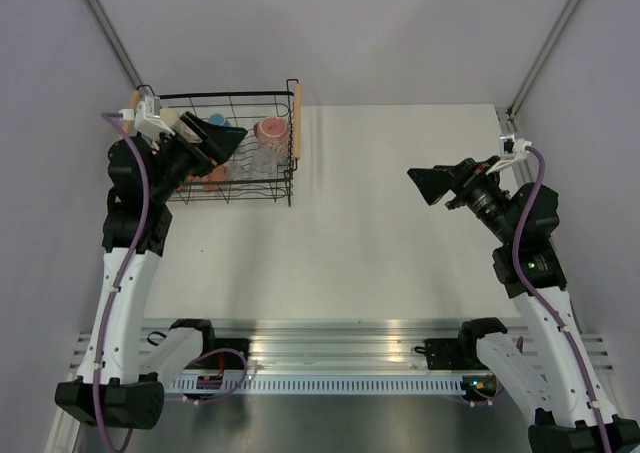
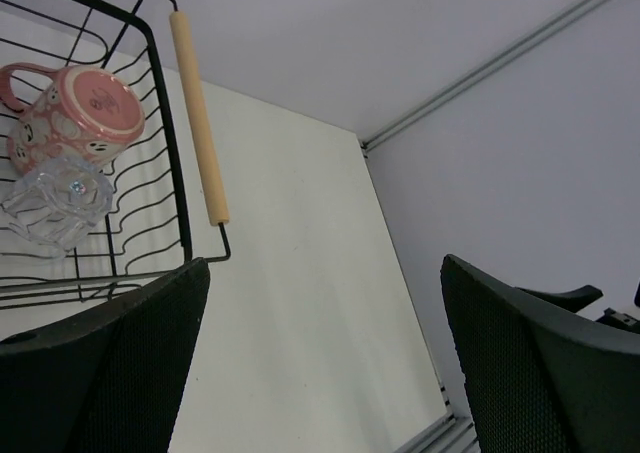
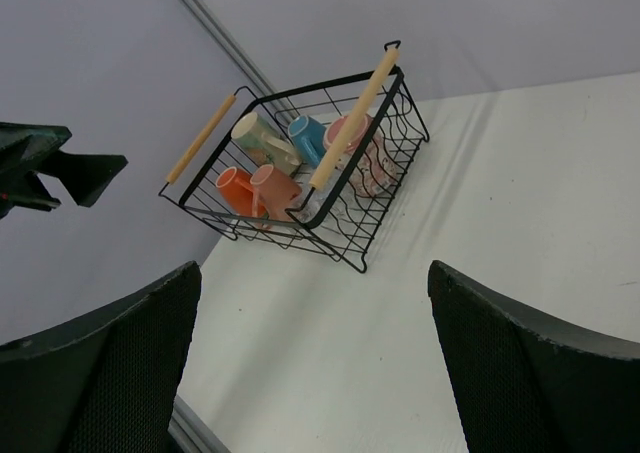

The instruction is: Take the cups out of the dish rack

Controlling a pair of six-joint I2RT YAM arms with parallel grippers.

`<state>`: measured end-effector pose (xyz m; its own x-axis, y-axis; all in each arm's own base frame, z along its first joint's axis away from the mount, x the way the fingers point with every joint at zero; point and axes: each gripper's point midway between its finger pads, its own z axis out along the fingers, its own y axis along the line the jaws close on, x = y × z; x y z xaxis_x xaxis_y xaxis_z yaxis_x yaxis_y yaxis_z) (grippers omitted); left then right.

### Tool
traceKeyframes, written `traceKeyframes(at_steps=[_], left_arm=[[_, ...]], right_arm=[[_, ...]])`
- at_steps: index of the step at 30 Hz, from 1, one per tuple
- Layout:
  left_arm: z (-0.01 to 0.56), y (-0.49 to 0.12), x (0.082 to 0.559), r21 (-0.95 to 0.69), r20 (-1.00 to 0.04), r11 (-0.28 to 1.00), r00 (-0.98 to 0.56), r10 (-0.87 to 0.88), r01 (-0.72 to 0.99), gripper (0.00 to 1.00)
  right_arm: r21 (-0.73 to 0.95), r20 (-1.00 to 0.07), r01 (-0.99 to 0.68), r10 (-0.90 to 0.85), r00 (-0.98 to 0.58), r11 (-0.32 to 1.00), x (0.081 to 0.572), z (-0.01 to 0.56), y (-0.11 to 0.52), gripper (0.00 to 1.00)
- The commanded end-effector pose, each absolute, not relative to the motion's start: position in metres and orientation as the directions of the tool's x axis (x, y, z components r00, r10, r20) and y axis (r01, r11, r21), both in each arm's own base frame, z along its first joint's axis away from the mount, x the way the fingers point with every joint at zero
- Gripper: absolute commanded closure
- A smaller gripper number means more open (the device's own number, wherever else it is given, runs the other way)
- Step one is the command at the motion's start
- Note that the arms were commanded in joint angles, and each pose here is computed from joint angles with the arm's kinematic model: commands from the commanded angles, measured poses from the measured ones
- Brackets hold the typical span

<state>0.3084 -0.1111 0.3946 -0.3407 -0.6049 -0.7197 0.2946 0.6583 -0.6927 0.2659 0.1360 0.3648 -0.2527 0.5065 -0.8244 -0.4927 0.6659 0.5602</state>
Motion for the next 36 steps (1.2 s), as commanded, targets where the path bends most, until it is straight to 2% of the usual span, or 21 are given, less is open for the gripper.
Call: traceKeyframes(at_steps=[1, 4, 5, 7, 8, 9, 10, 11, 12, 13, 15, 19, 21, 28, 36], left_arm=[[0.417, -0.098, 0.328, -0.657, -0.754, 0.699, -0.237, -0.613, 0.28, 0.0], [0.405, -0.078, 0.36, -0.649, -0.753, 0.751, -0.242, -0.612, 0.118, 0.07], [0.415, -0.058, 0.369, -0.632, -0.767, 0.774, -0.166, -0.619, 0.036, 0.08], [0.389, -0.032, 0.392, -0.593, -0.775, 0.791, -0.16, -0.611, -0.148, 0.08], [0.406, -0.012, 0.399, -0.568, -0.799, 0.792, -0.082, -0.596, -0.223, 0.08], [0.402, -0.004, 0.411, -0.523, -0.822, 0.808, -0.091, -0.563, -0.27, 0.08], [0.368, 0.003, 0.43, -0.454, -0.825, 0.817, -0.179, -0.536, -0.356, 0.08], [0.388, 0.012, 0.443, -0.427, -0.848, 0.819, -0.144, -0.51, -0.384, 0.07], [0.382, 0.018, 0.451, -0.381, -0.856, 0.828, -0.18, -0.484, -0.412, 0.06], [0.343, 0.019, 0.47, -0.306, -0.837, 0.835, -0.289, -0.465, -0.458, 0.06], [0.36, 0.026, 0.485, -0.267, -0.858, 0.848, -0.287, -0.425, -0.459, 0.05], [0.338, 0.033, 0.516, -0.184, -0.851, 0.87, -0.368, -0.374, -0.458, 0.04], [0.305, 0.034, 0.525, -0.131, -0.818, 0.885, -0.456, -0.351, -0.447, 0.04], [0.218, 0.05, 0.514, 0.058, -0.693, 0.873, -0.65, -0.313, -0.483, 0.03], [0.177, 0.063, 0.507, 0.09, -0.608, 0.883, -0.728, -0.317, -0.46, 0.02]], right_arm=[[0.559, -0.827, -0.495, 0.492, -0.272, 0.665, 0.264, 0.356, 0.138, 0.02], [0.555, -0.831, -0.487, 0.47, -0.296, 0.674, 0.262, 0.343, 0.139, 0.02], [0.556, -0.831, -0.482, 0.467, -0.304, 0.677, 0.261, 0.339, 0.138, 0.02], [0.554, -0.833, -0.484, 0.445, -0.33, 0.677, 0.26, 0.331, 0.141, 0.02], [0.558, -0.829, -0.477, 0.442, -0.342, 0.678, 0.26, 0.325, 0.141, 0.02], [0.565, -0.824, -0.472, 0.441, -0.354, 0.677, 0.26, 0.322, 0.141, 0.02], [0.569, -0.821, -0.48, 0.436, -0.368, 0.667, 0.259, 0.32, 0.144, 0.02], [0.575, -0.817, -0.479, 0.434, -0.38, 0.663, 0.258, 0.315, 0.145, 0.02], [0.577, -0.816, -0.48, 0.432, -0.385, 0.661, 0.258, 0.313, 0.146, 0.02], [0.581, -0.813, -0.481, 0.434, -0.388, 0.657, 0.258, 0.312, 0.146, 0.02], [0.585, -0.81, -0.483, 0.431, -0.398, 0.652, 0.256, 0.307, 0.147, 0.02], [0.586, -0.806, -0.478, 0.414, -0.423, 0.654, 0.253, 0.29, 0.148, 0.02], [0.583, -0.807, -0.473, 0.402, -0.432, 0.661, 0.252, 0.283, 0.148, 0.02], [0.588, -0.797, -0.45, 0.387, -0.464, 0.672, 0.253, 0.26, 0.147, 0.02], [0.587, -0.791, -0.441, 0.366, -0.49, 0.679, 0.255, 0.244, 0.148, 0.02]])
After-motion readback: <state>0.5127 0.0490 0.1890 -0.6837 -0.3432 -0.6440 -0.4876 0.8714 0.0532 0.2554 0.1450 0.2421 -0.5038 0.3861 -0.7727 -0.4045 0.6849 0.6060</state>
